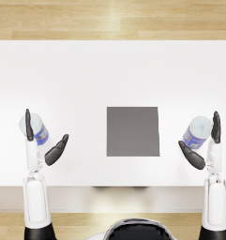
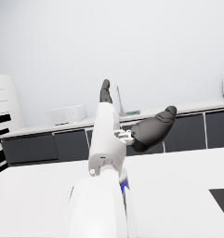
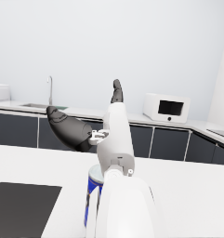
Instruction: Pick up the blue can on the left and place it in the middle, then pick up the blue can on the right and place it on top of the can in the middle
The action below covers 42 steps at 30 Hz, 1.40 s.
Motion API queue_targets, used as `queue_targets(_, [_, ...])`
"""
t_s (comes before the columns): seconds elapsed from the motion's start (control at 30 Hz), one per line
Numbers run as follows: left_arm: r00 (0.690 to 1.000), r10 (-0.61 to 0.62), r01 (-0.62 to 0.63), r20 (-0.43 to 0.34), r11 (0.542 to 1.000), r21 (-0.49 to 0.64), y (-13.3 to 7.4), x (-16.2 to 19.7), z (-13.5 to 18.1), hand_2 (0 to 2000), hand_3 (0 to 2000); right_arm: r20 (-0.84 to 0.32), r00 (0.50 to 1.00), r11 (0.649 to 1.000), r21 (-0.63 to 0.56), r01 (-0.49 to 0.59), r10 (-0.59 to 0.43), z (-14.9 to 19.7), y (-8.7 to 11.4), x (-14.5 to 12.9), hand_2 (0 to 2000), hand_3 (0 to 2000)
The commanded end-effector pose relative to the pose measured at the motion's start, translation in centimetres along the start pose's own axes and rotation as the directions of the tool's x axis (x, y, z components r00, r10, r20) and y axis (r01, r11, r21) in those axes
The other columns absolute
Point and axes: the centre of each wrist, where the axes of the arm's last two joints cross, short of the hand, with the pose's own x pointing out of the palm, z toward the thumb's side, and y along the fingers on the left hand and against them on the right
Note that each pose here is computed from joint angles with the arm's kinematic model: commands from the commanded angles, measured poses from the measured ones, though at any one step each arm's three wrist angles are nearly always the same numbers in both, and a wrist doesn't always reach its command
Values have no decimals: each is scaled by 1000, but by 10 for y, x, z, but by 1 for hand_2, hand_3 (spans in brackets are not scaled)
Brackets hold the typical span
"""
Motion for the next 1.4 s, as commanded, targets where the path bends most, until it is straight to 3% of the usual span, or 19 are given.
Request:
queue_targets(0.03, [994, 108, -108, -30, 994, -2, 0, -28, -1, 0, 0, -21, 998, 998, 7, 67, -67, -2, 2, -17, 0, 0])
queue_targets(0.4, [986, 161, -167, -42, 962, -217, -6, -41, -58, 0, 0, -17, 995, 979, 179, 98, -97, -47, 7, -21, 0, 0])
queue_targets(0.67, [988, 154, -151, -27, 893, -425, -20, -34, -114, 0, 0, -4, 994, 920, 378, 104, -111, -102, 17, -19, 0, 0])
queue_targets(0.93, [988, 153, -135, -11, 833, -536, -26, -26, -146, 0, 0, 0, 988, 852, 508, 130, -151, -139, 25, -22, 0, 0])
queue_targets(1.4, [986, 167, -116, 19, 762, -637, -16, -14, -175, 0, 0, 44, 985, 781, 616, 103, -164, -174, 14, -13, 0, 0])
